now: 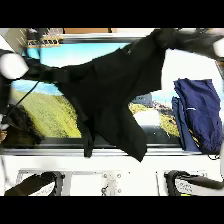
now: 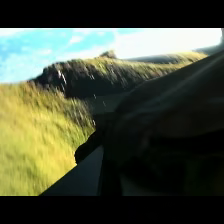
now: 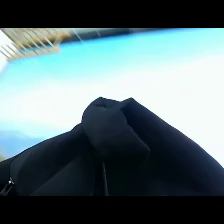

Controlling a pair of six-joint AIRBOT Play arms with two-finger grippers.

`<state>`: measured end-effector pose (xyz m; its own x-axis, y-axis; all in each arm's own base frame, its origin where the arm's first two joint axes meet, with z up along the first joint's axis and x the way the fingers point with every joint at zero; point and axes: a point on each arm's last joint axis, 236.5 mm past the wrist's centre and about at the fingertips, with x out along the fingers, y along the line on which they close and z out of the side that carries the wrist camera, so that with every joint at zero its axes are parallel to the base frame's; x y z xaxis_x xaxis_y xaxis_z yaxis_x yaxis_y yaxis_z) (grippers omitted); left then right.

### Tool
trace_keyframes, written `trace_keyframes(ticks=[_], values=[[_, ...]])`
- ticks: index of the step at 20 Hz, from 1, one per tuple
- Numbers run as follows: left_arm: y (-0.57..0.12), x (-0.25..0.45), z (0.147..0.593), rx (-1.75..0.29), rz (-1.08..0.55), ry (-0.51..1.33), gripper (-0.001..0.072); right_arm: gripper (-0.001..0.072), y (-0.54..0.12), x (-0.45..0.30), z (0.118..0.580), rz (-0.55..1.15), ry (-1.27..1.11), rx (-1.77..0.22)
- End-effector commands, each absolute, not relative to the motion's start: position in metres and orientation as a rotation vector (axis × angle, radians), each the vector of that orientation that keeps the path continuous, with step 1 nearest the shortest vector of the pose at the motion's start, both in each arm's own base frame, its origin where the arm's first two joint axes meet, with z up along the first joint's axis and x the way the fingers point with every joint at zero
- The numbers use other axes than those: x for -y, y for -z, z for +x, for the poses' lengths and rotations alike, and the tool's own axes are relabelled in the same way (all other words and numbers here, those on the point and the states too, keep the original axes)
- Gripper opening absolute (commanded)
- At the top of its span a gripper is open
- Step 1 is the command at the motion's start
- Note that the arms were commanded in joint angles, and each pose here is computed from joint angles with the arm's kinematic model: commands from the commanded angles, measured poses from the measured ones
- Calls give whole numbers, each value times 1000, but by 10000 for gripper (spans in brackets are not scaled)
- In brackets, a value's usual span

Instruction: Fold the clothes and pants, and hang the long-sleeved shirts on hangers.

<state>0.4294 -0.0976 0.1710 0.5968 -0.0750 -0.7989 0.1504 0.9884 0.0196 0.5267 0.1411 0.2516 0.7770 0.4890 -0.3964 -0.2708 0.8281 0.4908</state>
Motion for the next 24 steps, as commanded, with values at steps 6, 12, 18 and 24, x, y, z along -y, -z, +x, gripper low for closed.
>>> trace_keyframes(ticks=[6,12,18,24], values=[[-108,76,593,-750,-118,121,682,600,-124,-127,615,527,-289,-599],[-83,23,552,-1000,-214,165,680,596,-179,-65,576,449,-274,-576],[43,33,455,-1369,-361,340,680,571,-127,-82,446,352,-353,-835],[89,80,429,-1375,-298,499,681,575,-26,-87,342,447,-289,-1078]])
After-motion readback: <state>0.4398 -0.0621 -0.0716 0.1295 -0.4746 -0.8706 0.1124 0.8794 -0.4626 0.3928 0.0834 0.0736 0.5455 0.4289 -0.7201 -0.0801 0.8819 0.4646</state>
